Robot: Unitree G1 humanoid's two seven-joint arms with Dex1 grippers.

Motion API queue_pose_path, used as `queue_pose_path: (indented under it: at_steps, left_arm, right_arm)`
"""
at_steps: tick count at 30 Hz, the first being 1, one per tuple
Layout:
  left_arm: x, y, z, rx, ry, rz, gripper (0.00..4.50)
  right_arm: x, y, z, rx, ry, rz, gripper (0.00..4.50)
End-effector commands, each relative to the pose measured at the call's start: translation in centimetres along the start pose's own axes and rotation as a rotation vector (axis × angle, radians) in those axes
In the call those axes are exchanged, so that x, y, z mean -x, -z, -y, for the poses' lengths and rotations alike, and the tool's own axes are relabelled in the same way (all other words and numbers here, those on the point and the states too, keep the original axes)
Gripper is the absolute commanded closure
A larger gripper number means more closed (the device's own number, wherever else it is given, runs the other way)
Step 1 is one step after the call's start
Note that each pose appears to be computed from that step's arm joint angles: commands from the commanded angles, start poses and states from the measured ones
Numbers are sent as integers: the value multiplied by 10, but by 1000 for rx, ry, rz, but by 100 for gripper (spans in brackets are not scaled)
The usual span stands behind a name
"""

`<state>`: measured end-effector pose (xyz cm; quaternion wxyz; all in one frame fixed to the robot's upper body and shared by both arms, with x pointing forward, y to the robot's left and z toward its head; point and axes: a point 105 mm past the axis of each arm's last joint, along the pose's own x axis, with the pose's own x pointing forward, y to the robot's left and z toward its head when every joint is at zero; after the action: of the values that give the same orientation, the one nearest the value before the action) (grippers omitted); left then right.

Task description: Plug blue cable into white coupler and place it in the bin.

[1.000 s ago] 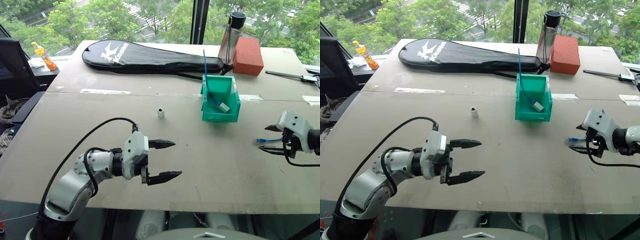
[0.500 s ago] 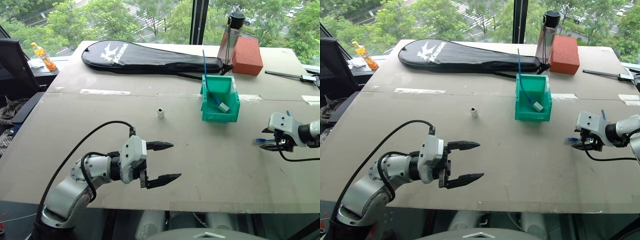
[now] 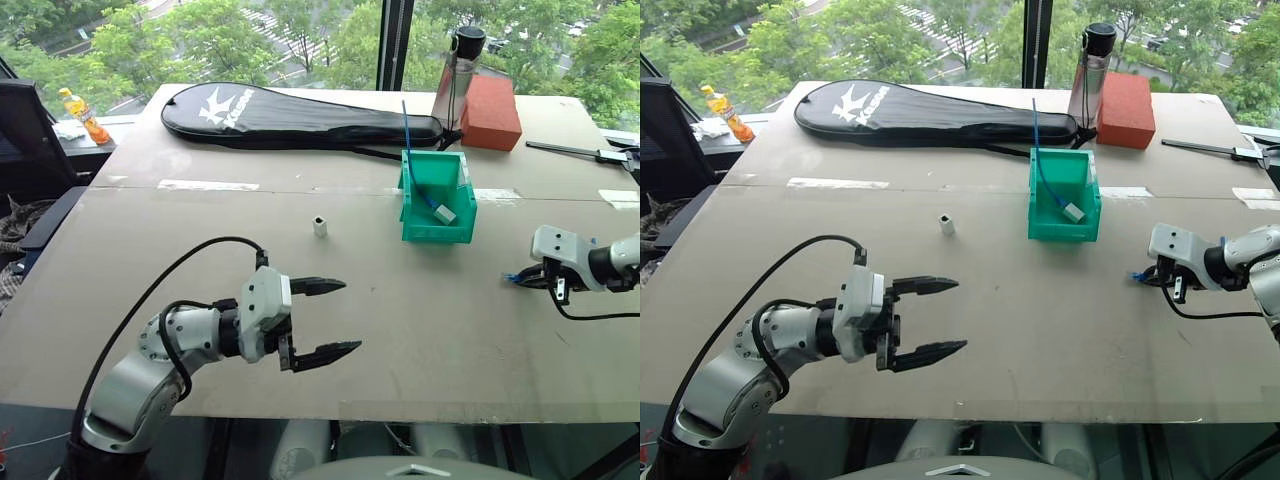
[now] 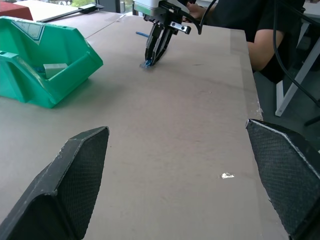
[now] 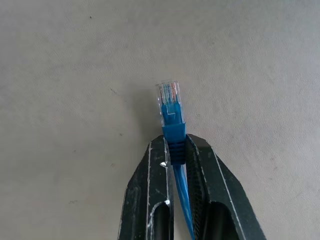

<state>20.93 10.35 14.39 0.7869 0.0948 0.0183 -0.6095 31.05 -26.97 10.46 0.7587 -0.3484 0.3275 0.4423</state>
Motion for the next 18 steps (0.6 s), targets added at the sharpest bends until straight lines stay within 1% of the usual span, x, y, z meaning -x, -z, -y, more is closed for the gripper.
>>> queue_pose_path:
  at_steps: [1, 6, 10, 12, 14, 16, 18]
  left_arm:
    - [-4, -10, -1, -10, -4, 31, 0]
    - [-5, -6, -9, -35, 16, -23, 0]
    - [-2, -1, -20, -45, 18, -49, 0]
    - [2, 0, -25, -47, 14, -57, 0]
    - [6, 3, -30, -54, 5, -71, 0]
    - [10, 6, -32, -62, 0, -87, 0]
    - [12, 7, -34, -62, -4, -90, 0]
  right_arm:
    - [4, -33, -17, 28, -73, 76, 444]
    - [-5, -90, -63, 123, -214, 135, 444]
    - [-32, -126, -87, 181, -260, 151, 444]
    - [-47, -139, -91, 178, -260, 163, 444]
    - [-65, -146, -87, 197, -231, 143, 444]
    - [-82, -155, -81, 172, -193, 150, 444]
    - [-90, -157, -80, 167, -193, 138, 444]
